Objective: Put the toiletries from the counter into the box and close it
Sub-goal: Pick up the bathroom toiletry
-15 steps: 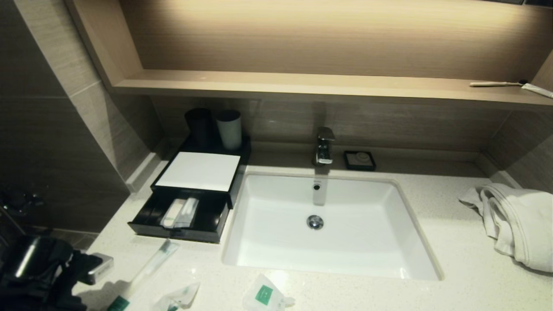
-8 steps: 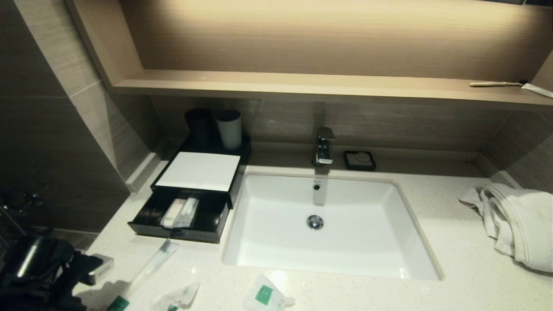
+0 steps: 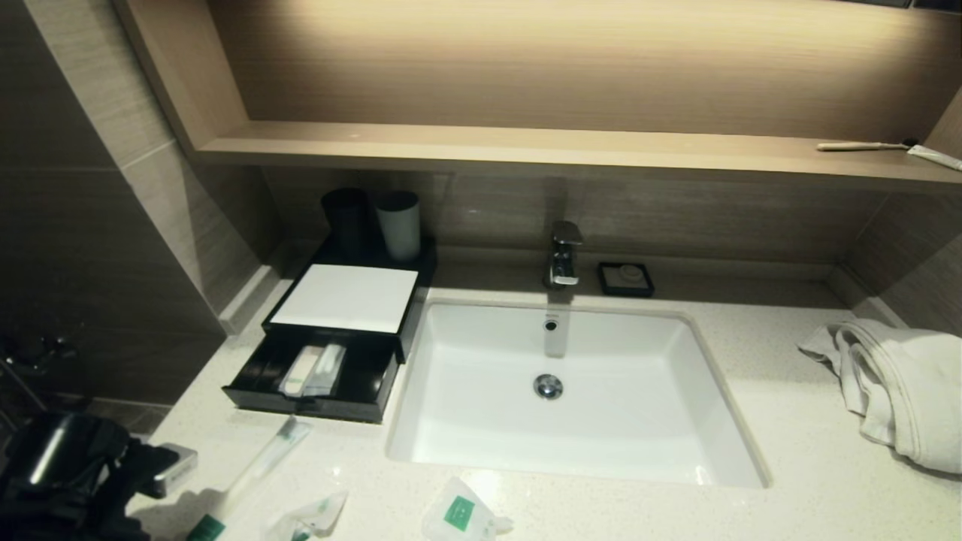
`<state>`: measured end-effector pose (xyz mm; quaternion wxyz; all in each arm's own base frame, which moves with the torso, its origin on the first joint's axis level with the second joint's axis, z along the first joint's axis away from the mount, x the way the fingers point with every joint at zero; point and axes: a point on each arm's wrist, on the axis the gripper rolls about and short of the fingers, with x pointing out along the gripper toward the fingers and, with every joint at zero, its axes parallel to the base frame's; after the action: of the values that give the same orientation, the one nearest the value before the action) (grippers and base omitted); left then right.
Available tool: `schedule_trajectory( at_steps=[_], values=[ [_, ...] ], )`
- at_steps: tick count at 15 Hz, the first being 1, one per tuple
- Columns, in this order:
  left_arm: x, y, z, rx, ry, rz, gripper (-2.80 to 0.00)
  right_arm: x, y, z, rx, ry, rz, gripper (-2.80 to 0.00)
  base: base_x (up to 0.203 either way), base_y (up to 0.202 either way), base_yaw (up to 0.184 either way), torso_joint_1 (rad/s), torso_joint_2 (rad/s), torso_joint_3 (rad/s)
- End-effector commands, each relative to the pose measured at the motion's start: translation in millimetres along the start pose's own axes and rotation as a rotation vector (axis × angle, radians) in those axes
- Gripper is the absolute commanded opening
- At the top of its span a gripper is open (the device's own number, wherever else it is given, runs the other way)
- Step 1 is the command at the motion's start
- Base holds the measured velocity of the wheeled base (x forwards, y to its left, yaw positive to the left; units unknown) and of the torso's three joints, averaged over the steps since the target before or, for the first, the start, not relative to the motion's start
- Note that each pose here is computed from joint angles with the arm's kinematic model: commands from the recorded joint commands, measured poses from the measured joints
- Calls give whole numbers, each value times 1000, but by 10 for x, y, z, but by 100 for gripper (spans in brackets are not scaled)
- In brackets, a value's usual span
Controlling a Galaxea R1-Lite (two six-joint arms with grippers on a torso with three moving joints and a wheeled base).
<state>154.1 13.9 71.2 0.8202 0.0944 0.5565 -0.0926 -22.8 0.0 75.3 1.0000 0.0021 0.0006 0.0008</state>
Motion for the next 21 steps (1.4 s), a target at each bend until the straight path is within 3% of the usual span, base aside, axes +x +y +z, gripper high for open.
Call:
schedule_trajectory(
  at_steps=[1, 15, 16, 21],
  values=[
    [0, 1, 2, 2, -1, 0, 0, 0, 0, 0, 0, 0, 0, -280, 0, 0, 0, 0, 0, 0],
    [26, 4, 3, 1, 14, -4, 0, 0, 0, 0, 0, 0, 0, -280, 0, 0, 0, 0, 0, 0],
    [26, 4, 3, 1, 14, -4, -280, 0, 0, 0, 0, 0, 0, -280, 0, 0, 0, 0, 0, 0],
    [27, 3, -6, 0, 19, 2, -280, 0, 0, 0, 0, 0, 0, -280, 0, 0, 0, 0, 0, 0]
  ],
)
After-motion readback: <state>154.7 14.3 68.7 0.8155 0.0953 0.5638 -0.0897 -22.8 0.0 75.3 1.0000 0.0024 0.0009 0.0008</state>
